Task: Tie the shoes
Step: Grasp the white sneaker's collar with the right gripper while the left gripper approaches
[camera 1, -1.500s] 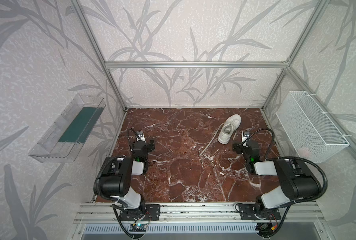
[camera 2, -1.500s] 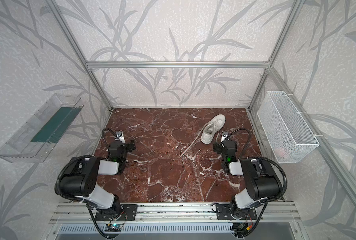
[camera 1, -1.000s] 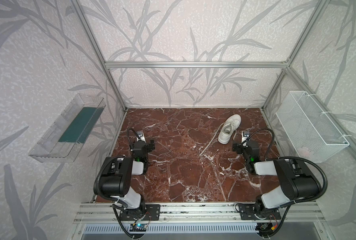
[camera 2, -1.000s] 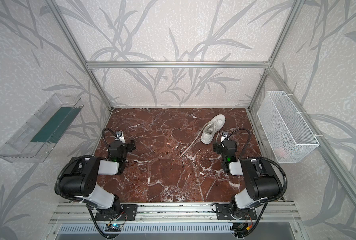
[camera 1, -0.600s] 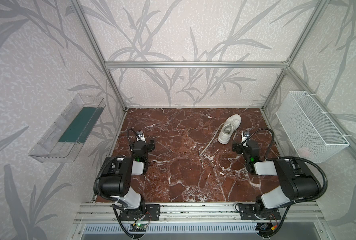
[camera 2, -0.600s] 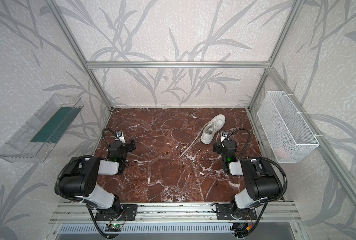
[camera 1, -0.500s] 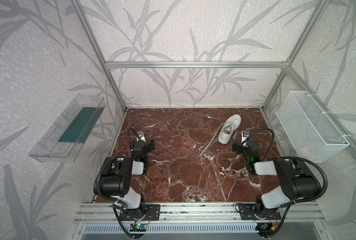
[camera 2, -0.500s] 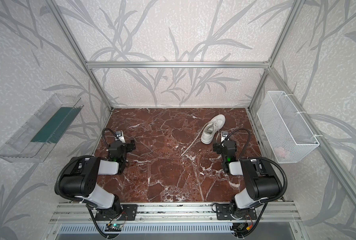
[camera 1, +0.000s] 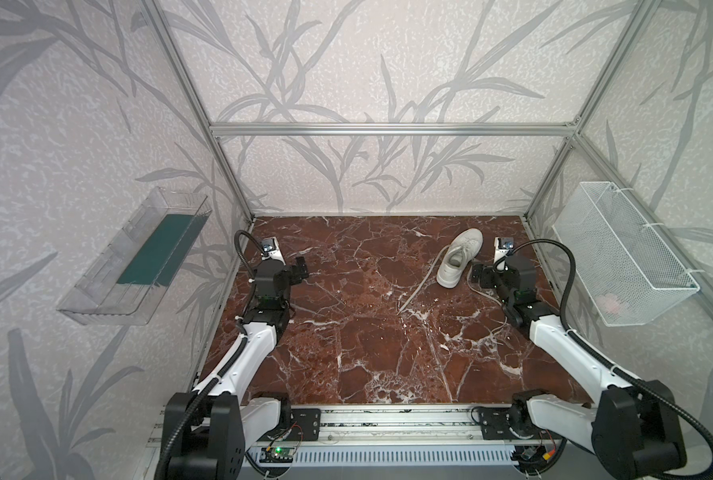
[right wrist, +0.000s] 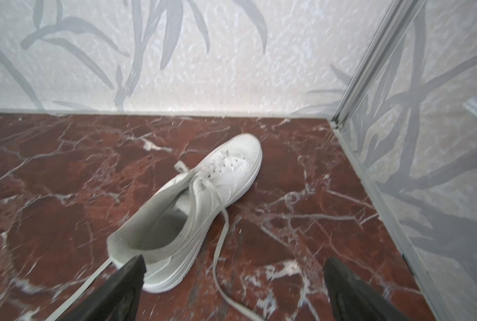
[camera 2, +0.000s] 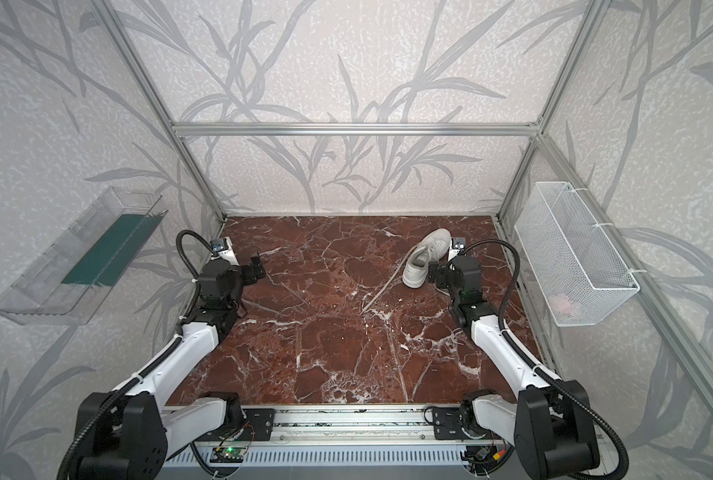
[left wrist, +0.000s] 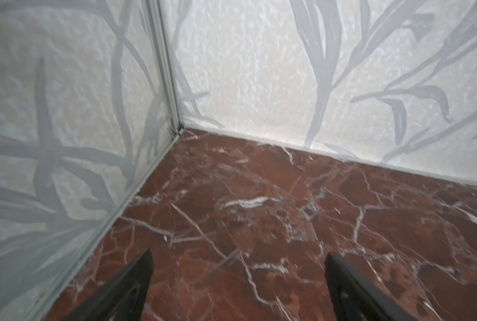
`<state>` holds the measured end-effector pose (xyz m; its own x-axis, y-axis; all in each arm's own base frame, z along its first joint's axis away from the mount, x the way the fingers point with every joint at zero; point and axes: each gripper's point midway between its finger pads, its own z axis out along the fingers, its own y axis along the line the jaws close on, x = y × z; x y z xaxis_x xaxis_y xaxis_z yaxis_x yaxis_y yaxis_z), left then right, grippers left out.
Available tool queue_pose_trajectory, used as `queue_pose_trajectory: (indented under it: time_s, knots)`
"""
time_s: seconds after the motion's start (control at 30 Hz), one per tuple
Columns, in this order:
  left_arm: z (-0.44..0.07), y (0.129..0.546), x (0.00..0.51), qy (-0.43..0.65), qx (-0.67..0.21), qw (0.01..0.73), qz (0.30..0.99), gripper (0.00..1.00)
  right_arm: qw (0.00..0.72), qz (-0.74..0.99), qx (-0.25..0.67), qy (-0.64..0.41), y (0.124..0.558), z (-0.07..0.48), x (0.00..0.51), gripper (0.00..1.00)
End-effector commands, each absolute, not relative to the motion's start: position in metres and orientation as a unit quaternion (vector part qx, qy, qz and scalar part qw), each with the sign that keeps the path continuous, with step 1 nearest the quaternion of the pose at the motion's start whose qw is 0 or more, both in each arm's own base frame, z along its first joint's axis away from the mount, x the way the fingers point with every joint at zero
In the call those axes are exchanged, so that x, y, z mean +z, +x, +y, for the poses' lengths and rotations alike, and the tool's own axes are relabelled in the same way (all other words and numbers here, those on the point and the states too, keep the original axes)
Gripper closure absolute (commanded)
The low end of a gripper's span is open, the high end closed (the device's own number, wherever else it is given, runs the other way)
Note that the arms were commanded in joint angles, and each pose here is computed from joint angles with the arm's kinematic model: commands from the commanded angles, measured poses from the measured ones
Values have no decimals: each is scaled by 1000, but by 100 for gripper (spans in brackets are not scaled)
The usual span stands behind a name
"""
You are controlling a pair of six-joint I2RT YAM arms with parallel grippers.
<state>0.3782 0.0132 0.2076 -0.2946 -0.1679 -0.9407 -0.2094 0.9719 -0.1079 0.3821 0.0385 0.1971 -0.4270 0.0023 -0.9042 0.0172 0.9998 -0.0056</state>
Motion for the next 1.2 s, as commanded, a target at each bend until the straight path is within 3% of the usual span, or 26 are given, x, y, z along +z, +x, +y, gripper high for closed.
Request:
queue_pose_trajectory:
  time_s: [0.0, 0.27, 0.53, 0.8, 1.17]
  knots:
    - [-21, 354, 167, -118, -40, 490, 863, 2, 423, 905, 36, -9, 358, 62, 165, 2]
    - [-78, 331, 138, -93, -95, 452, 882, 2, 343, 933, 47, -97, 371, 111, 175, 8]
    - [-110, 326, 119, -69, -108, 430, 894, 3, 285, 947, 59, -134, 393, 130, 169, 27]
    - [-125, 325, 108, -64, -115, 417, 900, 3, 227, 959, 2, -172, 410, 122, 151, 47]
    - [-129, 328, 103, -53, -102, 405, 907, 2, 174, 962, 19, -209, 417, 135, 124, 64]
